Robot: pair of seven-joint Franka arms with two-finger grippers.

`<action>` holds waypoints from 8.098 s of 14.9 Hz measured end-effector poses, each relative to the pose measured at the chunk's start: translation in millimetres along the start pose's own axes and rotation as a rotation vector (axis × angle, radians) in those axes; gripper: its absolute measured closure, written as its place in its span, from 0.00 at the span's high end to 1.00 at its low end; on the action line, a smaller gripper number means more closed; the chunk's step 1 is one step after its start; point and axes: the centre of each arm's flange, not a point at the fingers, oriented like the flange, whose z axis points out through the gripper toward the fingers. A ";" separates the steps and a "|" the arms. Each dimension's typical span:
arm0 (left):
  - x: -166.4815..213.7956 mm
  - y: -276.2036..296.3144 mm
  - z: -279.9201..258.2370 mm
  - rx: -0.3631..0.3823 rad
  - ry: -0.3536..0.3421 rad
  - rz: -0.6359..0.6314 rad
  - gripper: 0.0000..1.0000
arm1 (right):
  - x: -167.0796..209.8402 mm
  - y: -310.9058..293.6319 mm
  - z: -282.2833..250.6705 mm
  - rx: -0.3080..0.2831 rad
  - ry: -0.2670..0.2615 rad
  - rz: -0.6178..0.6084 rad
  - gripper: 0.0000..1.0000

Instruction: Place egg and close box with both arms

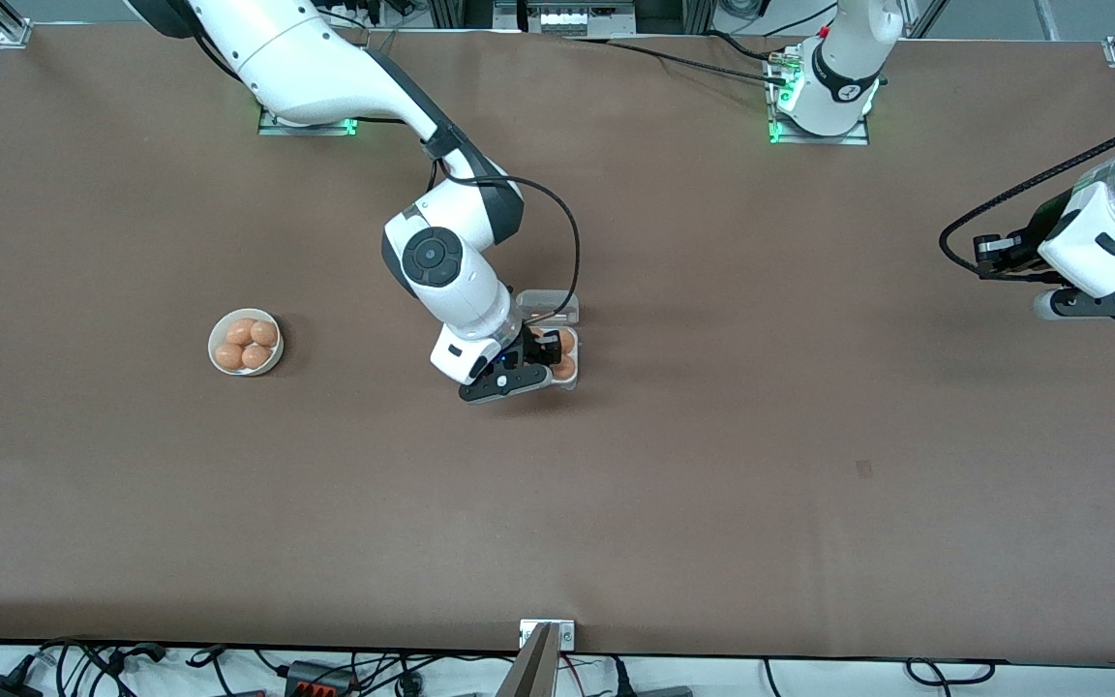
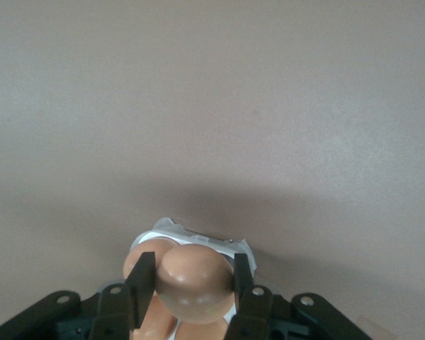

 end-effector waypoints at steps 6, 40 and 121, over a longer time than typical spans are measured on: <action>-0.8 0.3 0.6 0.000 -0.008 0.003 0.01 | -10.7 2.7 16.8 0.001 0.000 0.001 0.49; -19.0 291.4 99.5 -0.225 -0.253 -0.003 0.01 | 43.7 385.5 -372.1 -0.276 -0.126 0.313 1.00; 25.2 178.7 12.3 -0.087 -0.075 0.198 0.01 | -48.6 362.9 -435.2 -0.283 -0.130 0.198 1.00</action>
